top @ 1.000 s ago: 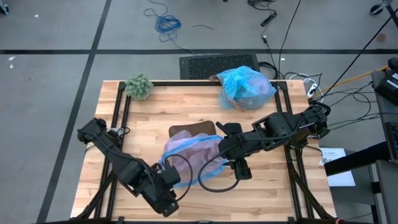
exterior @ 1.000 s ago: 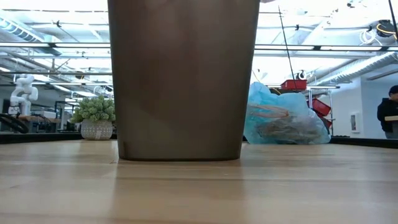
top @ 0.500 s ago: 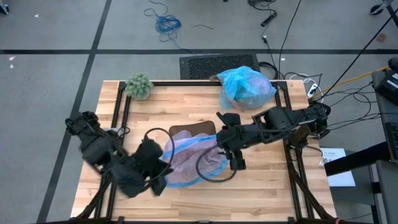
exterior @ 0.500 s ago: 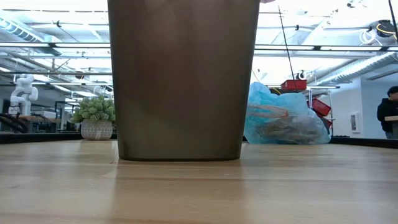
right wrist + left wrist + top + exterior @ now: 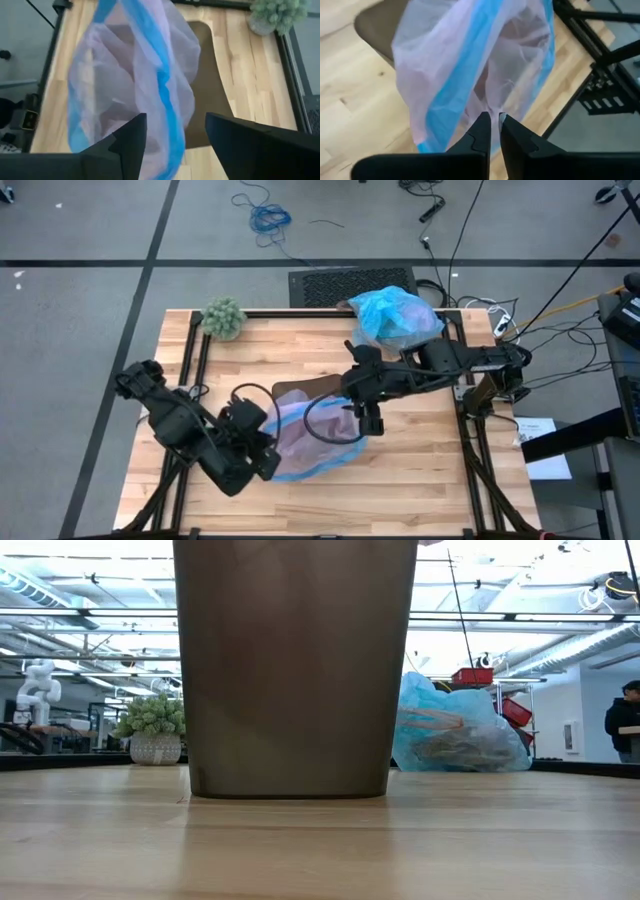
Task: Place trash/remove bag and relplace
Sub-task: Insert the pink trash bag into the trash bin
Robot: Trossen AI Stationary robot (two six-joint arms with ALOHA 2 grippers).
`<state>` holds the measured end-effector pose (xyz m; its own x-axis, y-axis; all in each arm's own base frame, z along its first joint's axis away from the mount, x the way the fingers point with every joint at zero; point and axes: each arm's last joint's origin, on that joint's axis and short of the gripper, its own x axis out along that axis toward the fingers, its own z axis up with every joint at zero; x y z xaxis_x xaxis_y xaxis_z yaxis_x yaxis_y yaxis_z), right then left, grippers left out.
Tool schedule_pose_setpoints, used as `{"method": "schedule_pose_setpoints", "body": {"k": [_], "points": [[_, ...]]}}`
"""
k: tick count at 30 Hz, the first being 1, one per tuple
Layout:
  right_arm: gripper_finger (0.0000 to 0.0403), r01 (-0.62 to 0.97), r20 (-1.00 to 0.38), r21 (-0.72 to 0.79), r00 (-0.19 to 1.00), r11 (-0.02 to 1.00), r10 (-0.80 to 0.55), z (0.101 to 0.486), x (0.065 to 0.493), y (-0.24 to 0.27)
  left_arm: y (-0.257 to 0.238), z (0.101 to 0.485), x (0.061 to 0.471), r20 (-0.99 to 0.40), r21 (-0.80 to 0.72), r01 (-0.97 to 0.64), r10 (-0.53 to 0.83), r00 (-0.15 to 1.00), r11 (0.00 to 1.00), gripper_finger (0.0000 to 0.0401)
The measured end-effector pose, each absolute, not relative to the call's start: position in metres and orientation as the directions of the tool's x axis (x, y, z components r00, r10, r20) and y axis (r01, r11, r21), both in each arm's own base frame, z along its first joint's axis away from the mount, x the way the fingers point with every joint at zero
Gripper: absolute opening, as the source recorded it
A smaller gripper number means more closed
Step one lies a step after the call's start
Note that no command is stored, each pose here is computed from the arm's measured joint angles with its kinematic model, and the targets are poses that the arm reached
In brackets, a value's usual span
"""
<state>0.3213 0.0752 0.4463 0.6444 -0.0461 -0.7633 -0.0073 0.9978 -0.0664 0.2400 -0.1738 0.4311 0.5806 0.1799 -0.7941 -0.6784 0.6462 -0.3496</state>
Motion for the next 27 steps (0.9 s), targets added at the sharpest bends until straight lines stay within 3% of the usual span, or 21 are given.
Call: {"method": "schedule_pose_setpoints", "body": {"k": [8, 16, 20, 27], "points": [[0.014, -0.031, -0.818, -0.094, 0.572, 0.995, -0.06, 0.424, 0.328, 0.077, -0.155, 0.433, 0.251, -0.77, -0.279, -0.669, 0.256, 0.585, 0.688, 0.0046], [0.0063, -0.026, -0.821, -0.101, 0.567, 0.994, -0.069, 0.421, 0.329, 0.077, -0.143, 0.426, 0.261, -0.811, -0.226, -0.67, 0.245, 0.531, 0.707, 0.0005], [0.0014, -0.027, -0.82, -0.109, 0.567, 0.994, -0.074, 0.421, 0.329, 0.076, -0.145, 0.423, 0.262, -0.822, -0.223, -0.666, 0.229, 0.521, 0.711, 0.0004], [0.0012, -0.03, -0.816, -0.113, 0.572, 0.993, -0.076, 0.421, 0.33, 0.076, -0.149, 0.446, 0.252, -0.768, -0.26, -0.571, 0.192, 0.611, 0.778, 0.0002]]}}
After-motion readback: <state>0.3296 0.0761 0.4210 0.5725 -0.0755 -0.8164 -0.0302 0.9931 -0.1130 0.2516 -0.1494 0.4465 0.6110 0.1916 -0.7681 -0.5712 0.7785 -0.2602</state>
